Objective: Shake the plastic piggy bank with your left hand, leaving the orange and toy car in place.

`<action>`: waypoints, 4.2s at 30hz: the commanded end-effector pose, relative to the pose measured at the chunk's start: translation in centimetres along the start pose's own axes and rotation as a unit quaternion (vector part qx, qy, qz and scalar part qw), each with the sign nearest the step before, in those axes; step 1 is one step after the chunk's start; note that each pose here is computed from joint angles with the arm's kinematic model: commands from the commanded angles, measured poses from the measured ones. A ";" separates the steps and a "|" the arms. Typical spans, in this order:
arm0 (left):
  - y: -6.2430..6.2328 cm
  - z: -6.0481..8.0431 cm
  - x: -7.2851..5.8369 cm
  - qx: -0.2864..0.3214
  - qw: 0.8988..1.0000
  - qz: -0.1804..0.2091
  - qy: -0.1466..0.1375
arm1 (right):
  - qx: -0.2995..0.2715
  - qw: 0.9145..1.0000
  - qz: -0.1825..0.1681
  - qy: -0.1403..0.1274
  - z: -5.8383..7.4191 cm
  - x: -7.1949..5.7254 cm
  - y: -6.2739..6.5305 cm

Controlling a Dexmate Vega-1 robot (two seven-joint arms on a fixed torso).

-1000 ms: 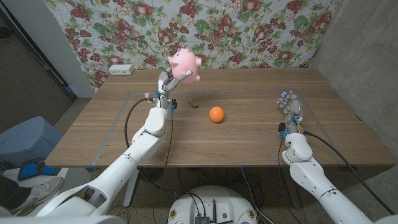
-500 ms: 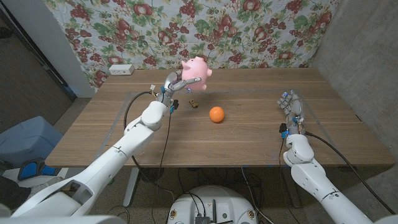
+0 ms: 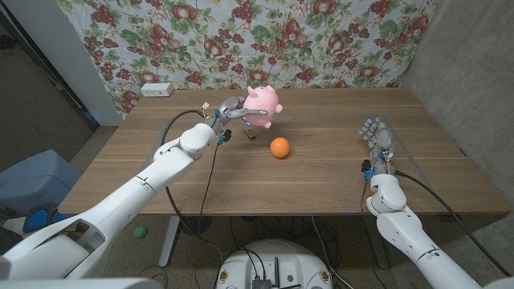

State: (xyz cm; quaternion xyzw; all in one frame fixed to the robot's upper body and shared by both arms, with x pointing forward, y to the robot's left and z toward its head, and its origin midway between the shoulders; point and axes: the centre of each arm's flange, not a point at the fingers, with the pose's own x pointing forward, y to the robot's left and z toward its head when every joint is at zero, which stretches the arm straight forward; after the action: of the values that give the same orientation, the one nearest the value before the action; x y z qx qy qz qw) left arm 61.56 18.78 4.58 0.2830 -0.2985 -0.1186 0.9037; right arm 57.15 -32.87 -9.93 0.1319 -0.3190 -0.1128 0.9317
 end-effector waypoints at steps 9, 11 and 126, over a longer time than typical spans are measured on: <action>-0.3 0.4 0.2 0.045 0.997 -0.056 0.030 | 0.000 1.000 -0.002 -0.003 0.1 -0.6 -0.2; -0.3 0.5 0.1 0.044 0.997 -0.053 0.028 | 0.002 1.000 -0.004 -0.003 0.1 -0.6 -0.3; 0.5 0.5 -0.3 0.041 0.999 -0.026 0.002 | 0.000 1.000 0.002 -0.002 0.0 0.1 0.2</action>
State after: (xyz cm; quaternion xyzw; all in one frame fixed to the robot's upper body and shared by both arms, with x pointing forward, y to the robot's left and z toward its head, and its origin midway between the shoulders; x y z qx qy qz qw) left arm 61.29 18.88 4.92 0.3116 -0.3021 -0.1311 0.8913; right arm 57.22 -32.83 -9.90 0.1316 -0.3191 -0.1148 0.9315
